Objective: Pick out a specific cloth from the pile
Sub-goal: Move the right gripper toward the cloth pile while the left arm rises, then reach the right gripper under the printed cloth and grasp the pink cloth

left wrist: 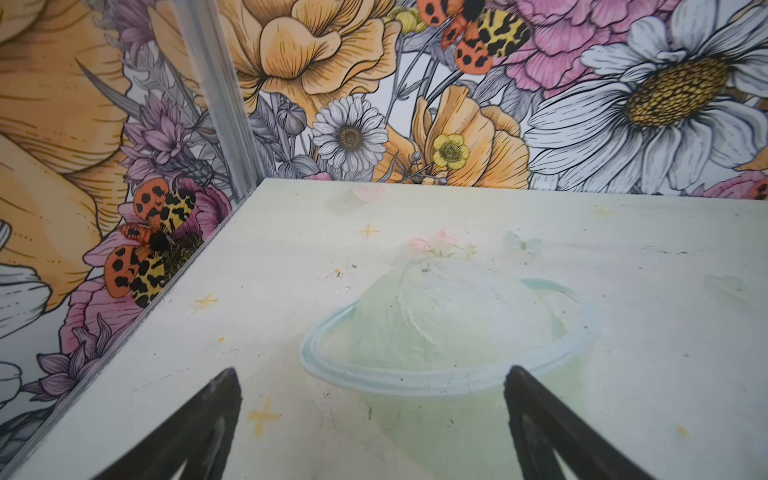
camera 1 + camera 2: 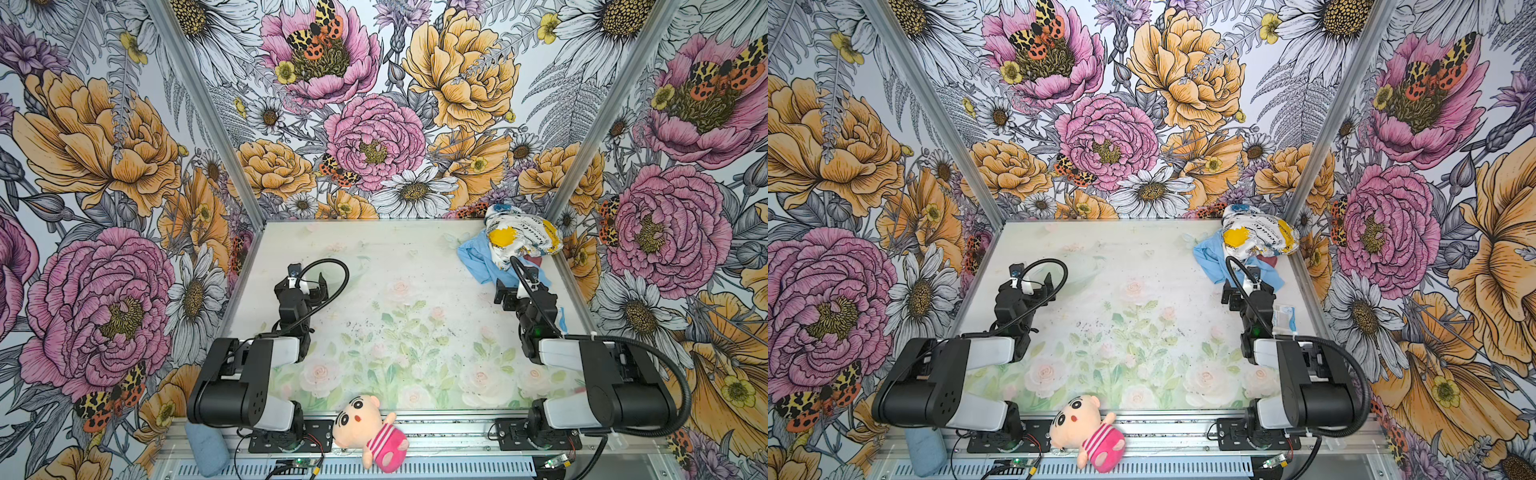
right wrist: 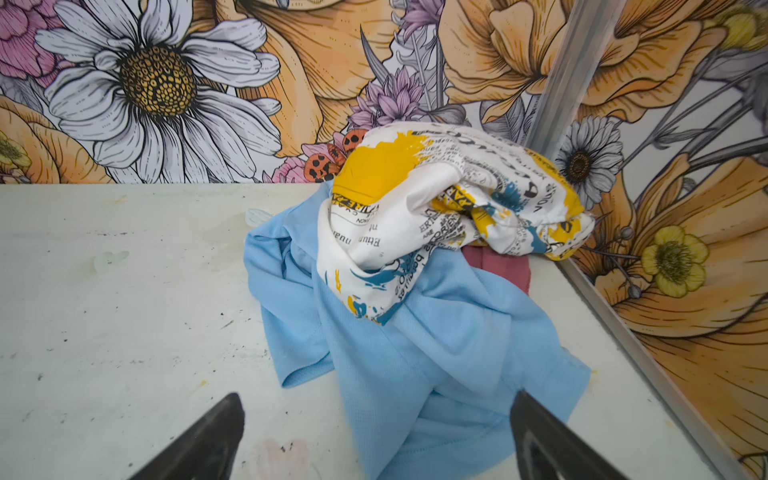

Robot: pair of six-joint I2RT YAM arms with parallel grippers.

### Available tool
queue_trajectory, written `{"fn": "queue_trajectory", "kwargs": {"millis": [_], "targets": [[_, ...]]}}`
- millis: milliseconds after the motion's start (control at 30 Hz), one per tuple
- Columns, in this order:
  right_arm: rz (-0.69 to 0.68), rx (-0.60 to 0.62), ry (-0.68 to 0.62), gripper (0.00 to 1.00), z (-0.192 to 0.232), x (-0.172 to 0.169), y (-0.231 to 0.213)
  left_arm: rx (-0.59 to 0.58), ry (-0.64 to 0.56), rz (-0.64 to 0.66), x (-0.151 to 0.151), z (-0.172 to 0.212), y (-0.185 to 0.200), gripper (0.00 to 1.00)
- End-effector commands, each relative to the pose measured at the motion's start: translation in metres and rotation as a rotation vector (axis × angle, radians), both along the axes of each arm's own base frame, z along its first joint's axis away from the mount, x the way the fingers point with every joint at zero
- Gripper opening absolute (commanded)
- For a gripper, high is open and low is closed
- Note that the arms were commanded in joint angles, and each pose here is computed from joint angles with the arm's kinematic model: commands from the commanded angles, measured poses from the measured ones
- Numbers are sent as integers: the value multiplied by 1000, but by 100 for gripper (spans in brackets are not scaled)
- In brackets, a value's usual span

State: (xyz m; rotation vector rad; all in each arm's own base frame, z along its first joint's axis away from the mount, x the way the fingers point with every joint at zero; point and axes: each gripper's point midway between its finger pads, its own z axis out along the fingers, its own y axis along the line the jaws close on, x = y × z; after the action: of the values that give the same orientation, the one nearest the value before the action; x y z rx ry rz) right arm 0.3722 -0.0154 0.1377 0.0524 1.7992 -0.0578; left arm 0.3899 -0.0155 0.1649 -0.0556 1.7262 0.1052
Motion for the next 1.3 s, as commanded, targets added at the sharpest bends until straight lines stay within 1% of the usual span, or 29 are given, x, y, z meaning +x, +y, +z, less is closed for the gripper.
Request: {"fn": "queue_trajectory", "kwargs": {"millis": [0, 67, 133, 200, 267, 367, 400, 433, 500, 567, 600, 667, 700, 800, 833, 900, 1067, 1267], "targets": [[-72, 60, 30, 99, 17, -15, -8, 35, 30, -2, 0, 35, -23, 99], [-105, 86, 66, 97, 27, -24, -12, -26, 41, -155, 4, 53, -65, 99], [-150, 105, 123, 97, 29, -34, -18, -40, 79, -306, 5, 66, -113, 99], [-238, 175, 189, 98, 30, -43, -38, 20, 141, -424, 1, 73, -161, 99], [-240, 290, 234, 95, 32, -44, -48, 113, 193, -511, -5, 76, -201, 99], [-222, 440, 310, 85, 31, -33, -60, 226, 247, -631, -23, 83, -257, 99], [-221, 490, 328, 80, 29, -27, -66, 256, 251, -659, -31, 87, -272, 99], [-228, 543, 336, 77, 27, -22, -73, 272, 254, -704, -40, 90, -287, 99], [-221, 652, 346, 70, 24, -7, -89, 285, 279, -888, -71, 96, -323, 99], [-195, 689, 349, 60, 24, 11, -100, 276, 282, -1007, -92, 105, -342, 99], [-195, 691, 352, 57, 24, 20, -107, 272, 289, -1070, -102, 110, -349, 99], [-168, 708, 353, 55, 23, 38, -115, 265, 299, -1162, -116, 119, -355, 99], [-147, 727, 349, 54, 22, 47, -118, 284, 297, -1211, -123, 121, -356, 99], [-93, 766, 309, 47, 15, 74, -128, 333, 279, -1313, -136, 114, -357, 99], [-96, 766, 303, 46, 10, 80, -133, 346, 279, -1330, -137, 110, -356, 99], [-103, 752, 317, 42, -4, 91, -141, 342, 271, -1332, -133, 103, -356, 99], [-110, 754, 337, 32, -26, 110, -155, 303, 251, -1292, -121, 103, -359, 99], [-130, 745, 357, 31, -41, 130, -169, 291, 262, -1265, -112, 98, -355, 99]]}}
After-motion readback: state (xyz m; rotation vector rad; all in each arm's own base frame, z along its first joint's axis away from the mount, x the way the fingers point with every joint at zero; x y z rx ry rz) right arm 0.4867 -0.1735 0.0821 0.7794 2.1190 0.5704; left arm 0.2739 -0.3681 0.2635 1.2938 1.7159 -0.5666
